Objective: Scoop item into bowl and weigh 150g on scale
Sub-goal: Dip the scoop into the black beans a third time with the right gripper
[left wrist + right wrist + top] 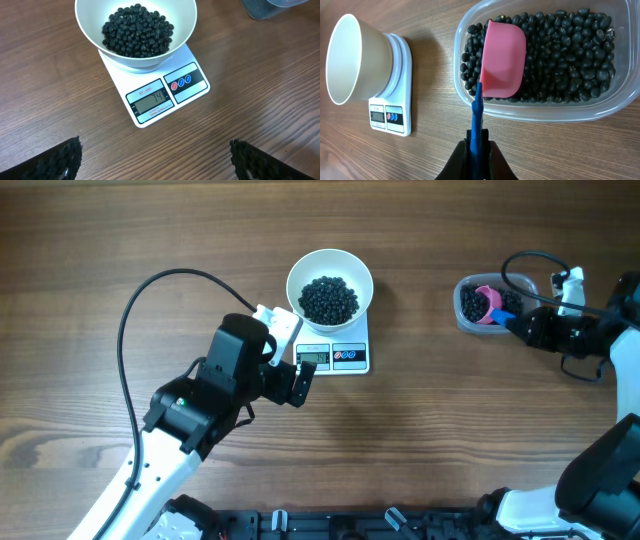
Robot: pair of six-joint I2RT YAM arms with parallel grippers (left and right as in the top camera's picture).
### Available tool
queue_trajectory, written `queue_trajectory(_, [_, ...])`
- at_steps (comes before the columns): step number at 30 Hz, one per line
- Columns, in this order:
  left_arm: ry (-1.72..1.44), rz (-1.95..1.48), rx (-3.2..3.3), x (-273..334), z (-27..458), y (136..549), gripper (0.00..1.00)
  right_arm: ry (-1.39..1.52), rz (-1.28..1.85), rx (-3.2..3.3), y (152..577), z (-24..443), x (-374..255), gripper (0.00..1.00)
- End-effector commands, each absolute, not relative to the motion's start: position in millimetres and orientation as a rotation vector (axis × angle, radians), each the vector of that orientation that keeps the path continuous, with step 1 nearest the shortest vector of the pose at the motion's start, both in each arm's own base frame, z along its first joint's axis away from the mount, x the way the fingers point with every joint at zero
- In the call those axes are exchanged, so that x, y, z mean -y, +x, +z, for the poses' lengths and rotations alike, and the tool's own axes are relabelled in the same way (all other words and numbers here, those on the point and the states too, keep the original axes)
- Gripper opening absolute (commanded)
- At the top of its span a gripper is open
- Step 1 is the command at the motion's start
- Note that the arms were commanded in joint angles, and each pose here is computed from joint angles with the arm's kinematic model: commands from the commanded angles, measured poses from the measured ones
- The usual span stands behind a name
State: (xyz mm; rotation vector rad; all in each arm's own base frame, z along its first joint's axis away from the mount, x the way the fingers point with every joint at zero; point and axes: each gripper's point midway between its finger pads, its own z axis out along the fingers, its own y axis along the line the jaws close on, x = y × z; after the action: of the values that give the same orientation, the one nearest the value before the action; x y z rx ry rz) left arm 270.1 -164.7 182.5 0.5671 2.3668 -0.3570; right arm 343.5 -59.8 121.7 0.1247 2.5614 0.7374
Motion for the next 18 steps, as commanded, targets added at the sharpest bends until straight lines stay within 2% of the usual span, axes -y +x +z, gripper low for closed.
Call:
queue_trajectory(1, [0.599,-0.369,-2.364,168.0,181.1,267.7,1.0,0.157,0.819,-2.537,345.2,122.7,53.2,0.04])
queue_trajectory(8, [0.599,-0.369,-2.364,168.0,181.1,267.7,1.0,0.163,0.769,-2.552,345.9,119.2,59.9,0.04])
queue_trajectory(18, [0.599,-0.369,-2.364,168.0,181.1,267.7,1.0,0.369,0.838,-2.512,347.8,124.3,70.3,0.04])
